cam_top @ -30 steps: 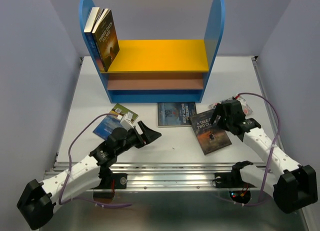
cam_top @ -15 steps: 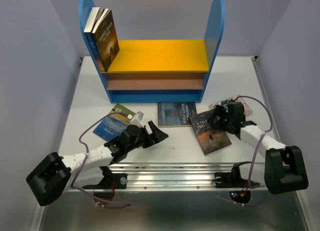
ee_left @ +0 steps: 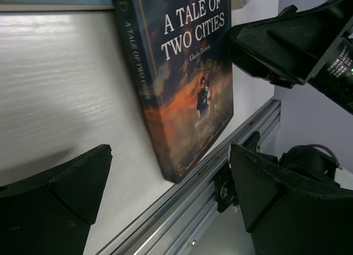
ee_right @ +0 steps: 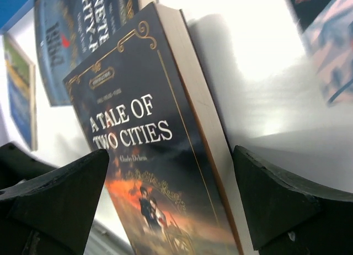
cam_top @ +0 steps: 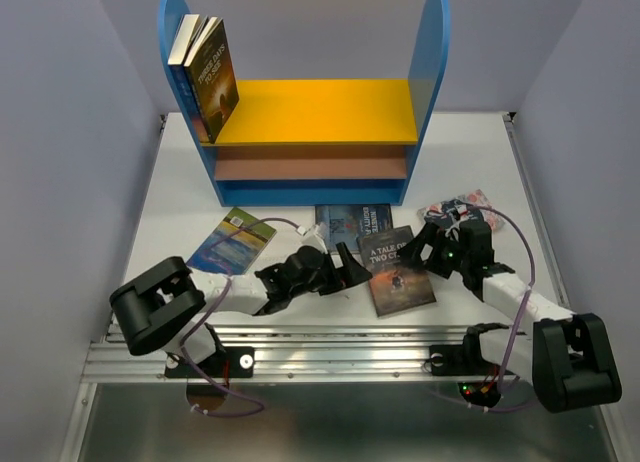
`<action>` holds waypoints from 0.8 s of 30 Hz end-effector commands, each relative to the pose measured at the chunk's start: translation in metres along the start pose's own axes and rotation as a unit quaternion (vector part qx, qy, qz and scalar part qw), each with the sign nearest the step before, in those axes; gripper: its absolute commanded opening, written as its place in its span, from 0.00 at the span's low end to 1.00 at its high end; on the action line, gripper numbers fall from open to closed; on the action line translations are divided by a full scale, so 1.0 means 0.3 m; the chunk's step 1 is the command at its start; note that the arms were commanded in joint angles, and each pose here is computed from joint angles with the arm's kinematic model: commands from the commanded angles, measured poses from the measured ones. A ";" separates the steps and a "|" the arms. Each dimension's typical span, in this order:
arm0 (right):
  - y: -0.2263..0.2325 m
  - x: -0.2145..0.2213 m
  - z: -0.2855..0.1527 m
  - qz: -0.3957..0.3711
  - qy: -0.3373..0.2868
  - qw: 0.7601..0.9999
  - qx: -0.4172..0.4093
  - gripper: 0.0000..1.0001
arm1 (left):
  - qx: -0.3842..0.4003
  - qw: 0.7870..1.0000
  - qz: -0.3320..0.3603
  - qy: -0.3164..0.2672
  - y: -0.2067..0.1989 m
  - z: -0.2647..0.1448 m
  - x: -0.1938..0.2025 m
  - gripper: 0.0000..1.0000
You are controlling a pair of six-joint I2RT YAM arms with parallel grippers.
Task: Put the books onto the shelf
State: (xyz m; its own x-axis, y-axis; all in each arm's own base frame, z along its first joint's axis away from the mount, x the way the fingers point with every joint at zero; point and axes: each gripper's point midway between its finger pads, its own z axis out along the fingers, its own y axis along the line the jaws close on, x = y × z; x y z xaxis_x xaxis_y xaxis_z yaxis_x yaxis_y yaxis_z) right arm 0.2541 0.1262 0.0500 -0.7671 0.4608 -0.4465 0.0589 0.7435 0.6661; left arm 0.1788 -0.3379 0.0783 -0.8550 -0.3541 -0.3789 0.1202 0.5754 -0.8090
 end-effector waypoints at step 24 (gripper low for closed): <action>0.067 0.175 -0.032 0.053 0.067 0.994 -0.071 0.88 | 0.013 0.998 0.018 0.060 -0.053 0.221 0.060 0.18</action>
State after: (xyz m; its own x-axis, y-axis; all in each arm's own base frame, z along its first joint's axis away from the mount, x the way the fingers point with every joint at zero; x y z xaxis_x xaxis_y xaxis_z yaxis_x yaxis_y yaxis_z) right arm 0.2225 0.1502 0.0509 -0.7978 0.4945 -0.3450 0.0576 0.6321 0.7728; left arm 0.1977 -0.3962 0.0428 -0.9066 -0.2668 -0.3271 0.1168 0.5861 -0.8018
